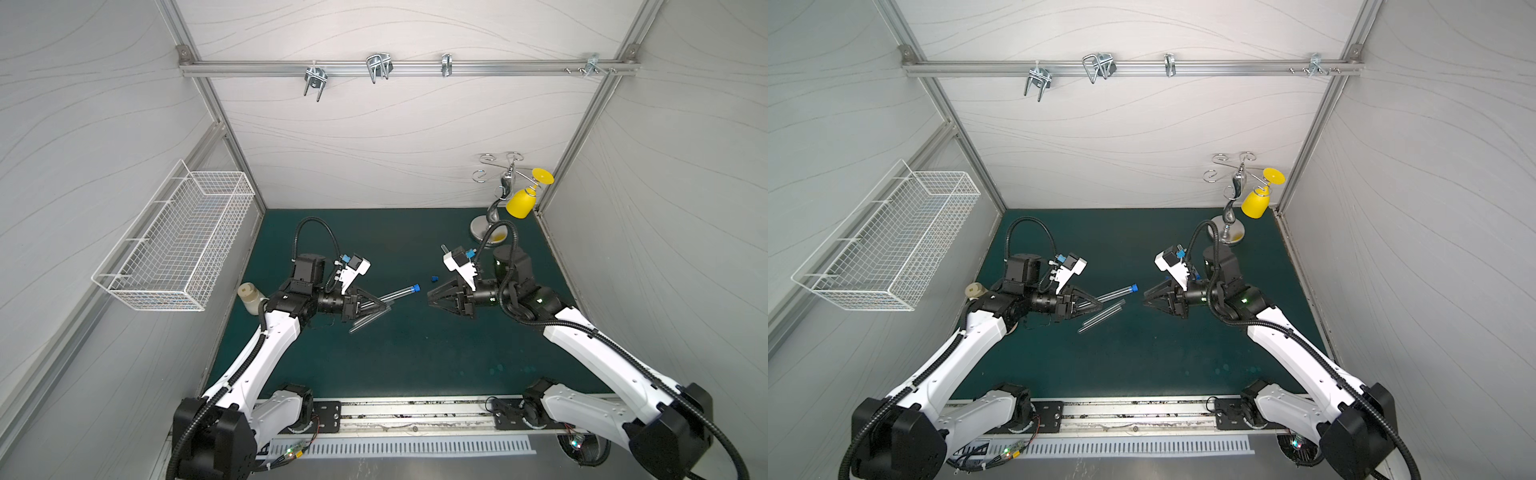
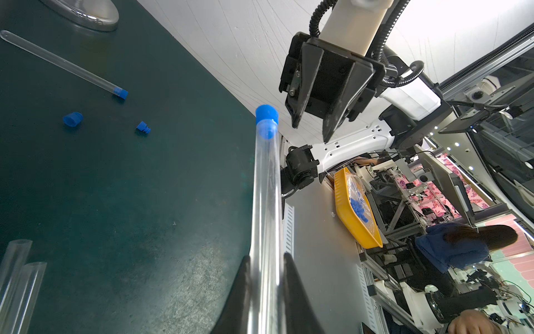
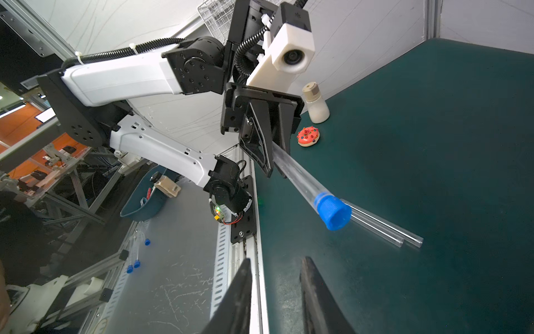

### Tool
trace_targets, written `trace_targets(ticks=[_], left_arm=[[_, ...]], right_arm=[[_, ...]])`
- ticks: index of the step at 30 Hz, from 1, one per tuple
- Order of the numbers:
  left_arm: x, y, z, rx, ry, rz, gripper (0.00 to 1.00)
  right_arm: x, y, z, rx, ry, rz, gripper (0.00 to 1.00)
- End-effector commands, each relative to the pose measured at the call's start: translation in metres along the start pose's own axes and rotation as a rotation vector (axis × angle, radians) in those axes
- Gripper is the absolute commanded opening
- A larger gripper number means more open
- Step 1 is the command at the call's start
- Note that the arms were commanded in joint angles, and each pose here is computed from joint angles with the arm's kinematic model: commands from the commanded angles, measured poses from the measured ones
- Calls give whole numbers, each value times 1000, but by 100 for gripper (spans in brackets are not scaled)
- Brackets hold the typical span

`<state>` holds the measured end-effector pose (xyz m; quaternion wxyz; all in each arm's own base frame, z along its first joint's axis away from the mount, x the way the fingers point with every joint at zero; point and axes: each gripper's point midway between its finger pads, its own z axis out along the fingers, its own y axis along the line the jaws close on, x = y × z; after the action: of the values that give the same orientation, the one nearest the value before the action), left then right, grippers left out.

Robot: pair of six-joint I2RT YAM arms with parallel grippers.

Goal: Insert stoppers into test tubes
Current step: Insert the stopper into the test tube.

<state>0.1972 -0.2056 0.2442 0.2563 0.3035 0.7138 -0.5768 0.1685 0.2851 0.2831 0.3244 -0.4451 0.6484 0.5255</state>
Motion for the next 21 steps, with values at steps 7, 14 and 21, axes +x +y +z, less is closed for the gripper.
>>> trace_targets(ticks=[7, 14, 21], left_arm=[[-12, -16, -1, 50, -11, 66, 0], [-9, -16, 0, 48, -7, 67, 0], [-8, -18, 1, 60, -1, 68, 0]], right_arm=[[-2, 3, 11, -28, 7, -210, 30], [-2, 6, 14, -32, 5, -312, 32], [-4, 1, 14, 4, -8, -369, 33]])
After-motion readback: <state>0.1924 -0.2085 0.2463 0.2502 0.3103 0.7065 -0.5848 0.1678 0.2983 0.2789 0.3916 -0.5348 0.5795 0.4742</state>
